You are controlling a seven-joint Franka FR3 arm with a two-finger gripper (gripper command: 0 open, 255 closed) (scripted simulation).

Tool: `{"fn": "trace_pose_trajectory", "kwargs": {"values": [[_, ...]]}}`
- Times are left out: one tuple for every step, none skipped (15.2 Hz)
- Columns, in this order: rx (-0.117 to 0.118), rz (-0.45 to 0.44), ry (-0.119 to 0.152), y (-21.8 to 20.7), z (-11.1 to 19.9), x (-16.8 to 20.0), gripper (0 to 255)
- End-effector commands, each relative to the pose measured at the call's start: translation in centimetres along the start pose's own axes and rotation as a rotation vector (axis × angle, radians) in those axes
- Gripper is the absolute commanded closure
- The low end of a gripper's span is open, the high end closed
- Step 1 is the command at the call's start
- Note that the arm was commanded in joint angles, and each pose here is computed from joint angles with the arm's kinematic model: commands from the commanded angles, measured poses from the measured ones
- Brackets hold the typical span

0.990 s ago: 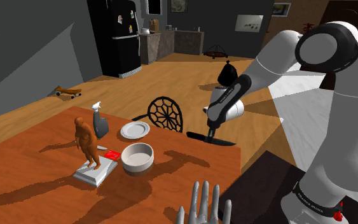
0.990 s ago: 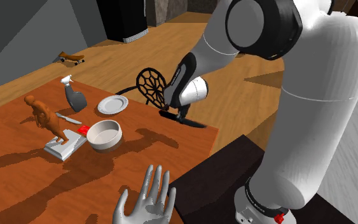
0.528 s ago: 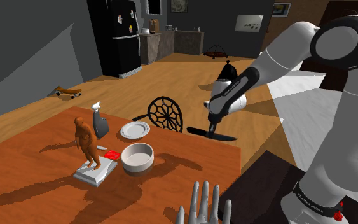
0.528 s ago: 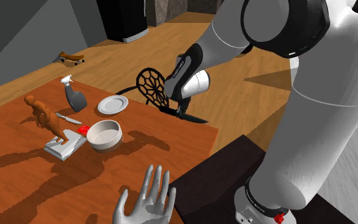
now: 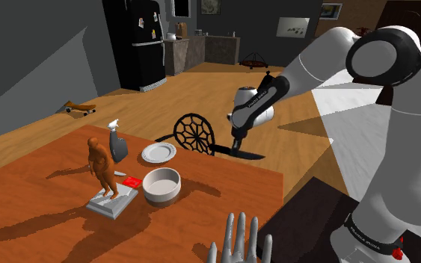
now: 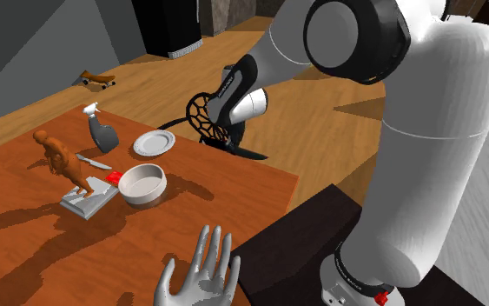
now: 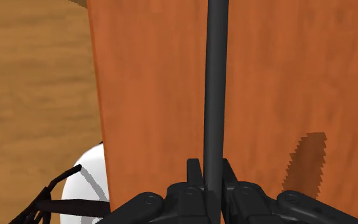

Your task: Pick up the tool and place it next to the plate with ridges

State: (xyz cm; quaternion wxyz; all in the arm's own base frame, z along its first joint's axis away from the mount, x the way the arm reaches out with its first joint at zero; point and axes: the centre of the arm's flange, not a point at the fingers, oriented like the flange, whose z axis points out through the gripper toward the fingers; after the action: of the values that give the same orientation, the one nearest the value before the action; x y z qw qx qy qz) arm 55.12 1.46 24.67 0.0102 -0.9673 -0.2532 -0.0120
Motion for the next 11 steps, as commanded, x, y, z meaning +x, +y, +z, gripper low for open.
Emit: {"fn": "trace_pose_trajectory", "kwargs": {"values": [[0.000,0.000,-0.001,0.3,-0.2,2.5,255],[0.000,0.000,-0.001,0.4,-0.1,3.9,255],[0.000,0.000,-0.001,0.5,-0.1,5.2,255],[0.000,0.000,-0.001,0.7,-0.1,6.5,255],[0.000,0.000,-0.001,0.8,-0.1,7.8,255],[0.000,0.000,-0.001,0.9,0.0,9.1,255],[0.000,0.000,-0.001,1.0,0.0,10.4,255],[0.000,0.000,-0.001,1.1,0.0,11.8,255],[0.000,0.000,-0.001,1.2,0.0,13.1,255],[0.000,0.000,-0.001,1.3,0.1,14.4,255],[0.000,0.000,-0.001,1.4,0.1,15.7,255]]}}
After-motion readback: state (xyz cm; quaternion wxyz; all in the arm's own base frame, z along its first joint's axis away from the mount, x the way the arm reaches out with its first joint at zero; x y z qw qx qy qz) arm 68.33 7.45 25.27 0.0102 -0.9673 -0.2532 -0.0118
